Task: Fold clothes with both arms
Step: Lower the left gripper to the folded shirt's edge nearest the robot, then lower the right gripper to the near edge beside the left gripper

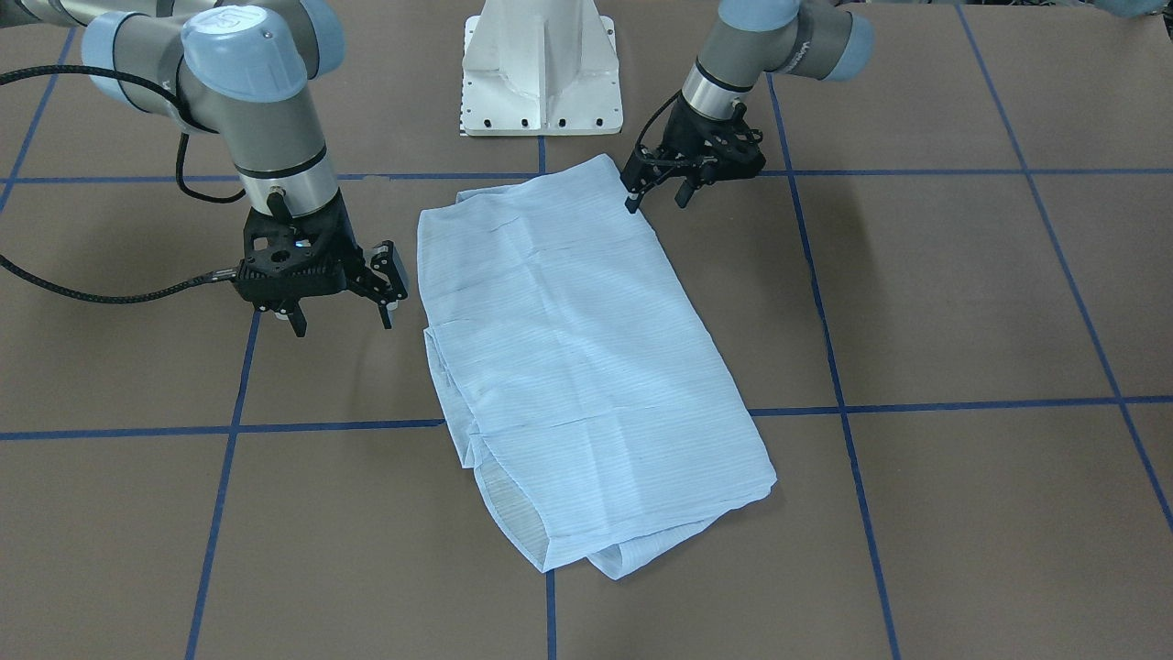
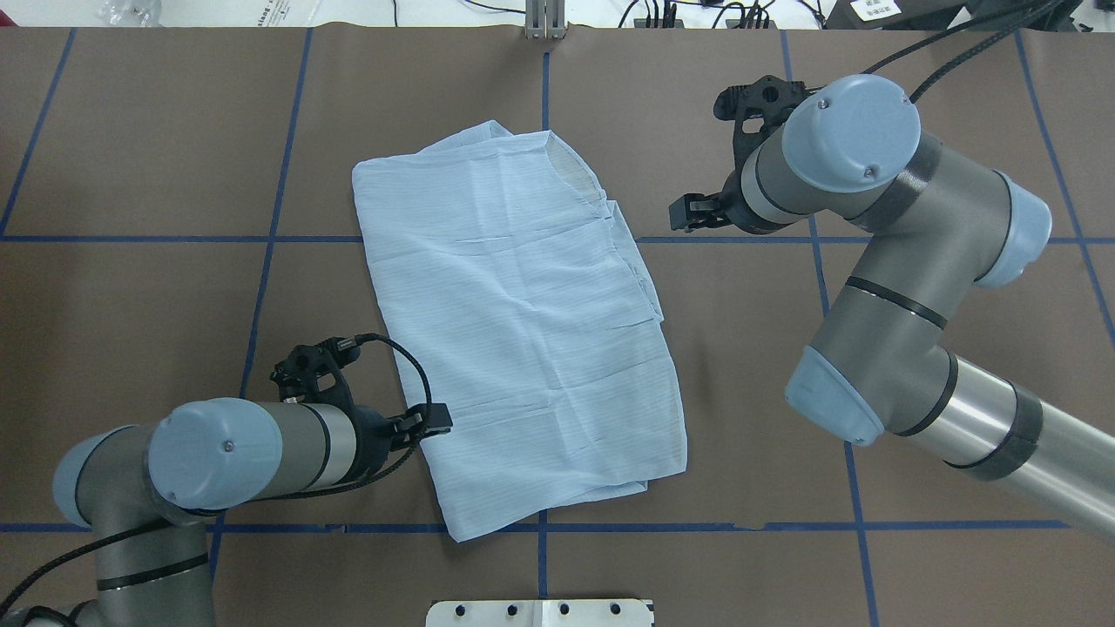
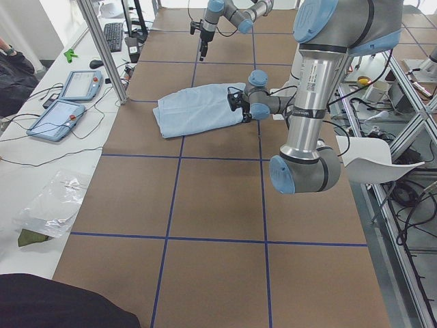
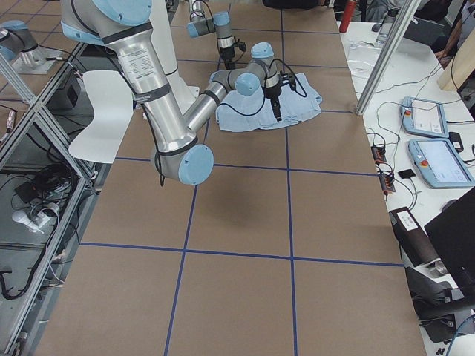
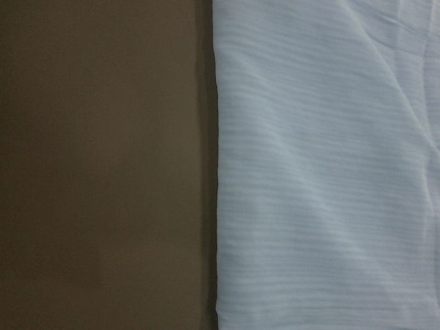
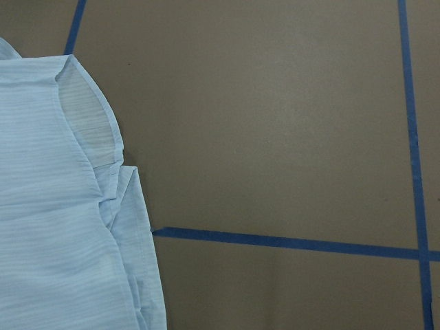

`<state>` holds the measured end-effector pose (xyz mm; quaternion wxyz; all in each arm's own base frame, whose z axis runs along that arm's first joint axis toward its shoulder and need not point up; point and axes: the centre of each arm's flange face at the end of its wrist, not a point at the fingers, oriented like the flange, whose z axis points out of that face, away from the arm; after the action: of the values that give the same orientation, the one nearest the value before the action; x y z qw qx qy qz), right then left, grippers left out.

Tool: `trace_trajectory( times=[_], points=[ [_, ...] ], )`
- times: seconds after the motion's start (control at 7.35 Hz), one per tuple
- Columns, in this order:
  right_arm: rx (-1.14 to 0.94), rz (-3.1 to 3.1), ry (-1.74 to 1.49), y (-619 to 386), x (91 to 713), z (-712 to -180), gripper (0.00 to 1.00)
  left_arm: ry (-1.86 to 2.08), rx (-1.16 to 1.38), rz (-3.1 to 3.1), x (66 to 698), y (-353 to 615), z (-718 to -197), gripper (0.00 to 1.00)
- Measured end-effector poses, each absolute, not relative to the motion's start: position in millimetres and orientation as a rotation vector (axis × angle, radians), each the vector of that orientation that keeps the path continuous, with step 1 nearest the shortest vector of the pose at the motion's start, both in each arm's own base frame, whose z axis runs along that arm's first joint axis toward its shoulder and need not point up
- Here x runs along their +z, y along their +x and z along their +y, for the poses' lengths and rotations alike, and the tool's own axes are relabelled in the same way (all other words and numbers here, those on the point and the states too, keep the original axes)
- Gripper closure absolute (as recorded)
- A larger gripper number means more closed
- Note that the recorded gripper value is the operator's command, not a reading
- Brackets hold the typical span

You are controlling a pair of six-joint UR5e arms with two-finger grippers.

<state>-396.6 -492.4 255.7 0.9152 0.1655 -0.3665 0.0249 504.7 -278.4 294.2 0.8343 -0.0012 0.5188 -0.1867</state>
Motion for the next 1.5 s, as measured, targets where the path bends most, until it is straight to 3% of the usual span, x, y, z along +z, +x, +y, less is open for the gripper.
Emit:
trace_trajectory(
  times=[0.54, 0.68, 1.5],
  points=[
    [0.05, -0.755, 0.341, -397.1, 255.3, -492.4, 0.0, -0.046, -0.337, 1.099, 286.2, 529.2, -239.9, 0.18],
    [0.049, -0.754, 0.341, -397.3, 255.4, -492.5, 0.0, -0.055, -0.323, 1.099, 285.0, 533.8, -231.4, 0.25],
    [0.05, -0.752, 0.34, -397.4, 256.7, -492.6, 0.0, -0.066, -0.304, 1.083, 288.7, 551.8, -220.6, 0.27]
  ],
)
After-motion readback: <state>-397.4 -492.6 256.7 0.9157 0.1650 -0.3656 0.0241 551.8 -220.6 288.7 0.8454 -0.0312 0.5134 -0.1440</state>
